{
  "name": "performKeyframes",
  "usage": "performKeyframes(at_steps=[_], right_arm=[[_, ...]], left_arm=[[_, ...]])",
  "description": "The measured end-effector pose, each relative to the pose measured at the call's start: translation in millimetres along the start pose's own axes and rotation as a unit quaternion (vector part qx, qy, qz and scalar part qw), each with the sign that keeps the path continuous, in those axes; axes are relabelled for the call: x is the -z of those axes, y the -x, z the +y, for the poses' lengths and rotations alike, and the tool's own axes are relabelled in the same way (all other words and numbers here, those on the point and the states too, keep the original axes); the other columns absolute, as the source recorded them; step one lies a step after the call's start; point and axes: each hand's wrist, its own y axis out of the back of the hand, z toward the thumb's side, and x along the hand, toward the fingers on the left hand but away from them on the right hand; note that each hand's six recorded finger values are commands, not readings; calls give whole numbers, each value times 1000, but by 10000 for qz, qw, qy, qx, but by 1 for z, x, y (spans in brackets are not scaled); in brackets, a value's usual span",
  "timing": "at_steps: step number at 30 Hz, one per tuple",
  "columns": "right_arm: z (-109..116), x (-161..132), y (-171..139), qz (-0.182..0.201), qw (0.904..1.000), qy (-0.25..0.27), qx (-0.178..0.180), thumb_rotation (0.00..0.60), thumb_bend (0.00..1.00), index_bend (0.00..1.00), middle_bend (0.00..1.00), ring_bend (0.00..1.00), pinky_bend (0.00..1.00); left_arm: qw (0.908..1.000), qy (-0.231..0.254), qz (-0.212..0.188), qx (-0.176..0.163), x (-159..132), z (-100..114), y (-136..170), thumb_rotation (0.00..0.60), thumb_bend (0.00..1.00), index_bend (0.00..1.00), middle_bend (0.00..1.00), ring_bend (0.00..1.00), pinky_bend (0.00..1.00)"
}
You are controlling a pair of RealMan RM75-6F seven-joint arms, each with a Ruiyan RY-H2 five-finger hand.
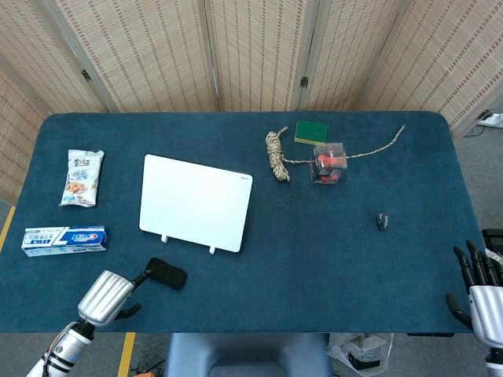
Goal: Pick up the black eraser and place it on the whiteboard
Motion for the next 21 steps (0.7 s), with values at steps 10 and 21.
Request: performKeyframes(at_steps=[10, 21], right_arm=[[0, 1, 0, -26, 10000, 1, 9, 600, 335, 0, 0, 85, 135], [1, 1, 0, -37, 10000, 7, 33, 600, 335, 0, 0, 86, 135]], left_arm=[[9976, -337, -480, 358, -11, -9, -38, 600, 231, 274, 1000, 1000, 1000], [9959, -653, -402, 477, 1, -21, -67, 600, 231, 270, 1000, 1000, 1000]])
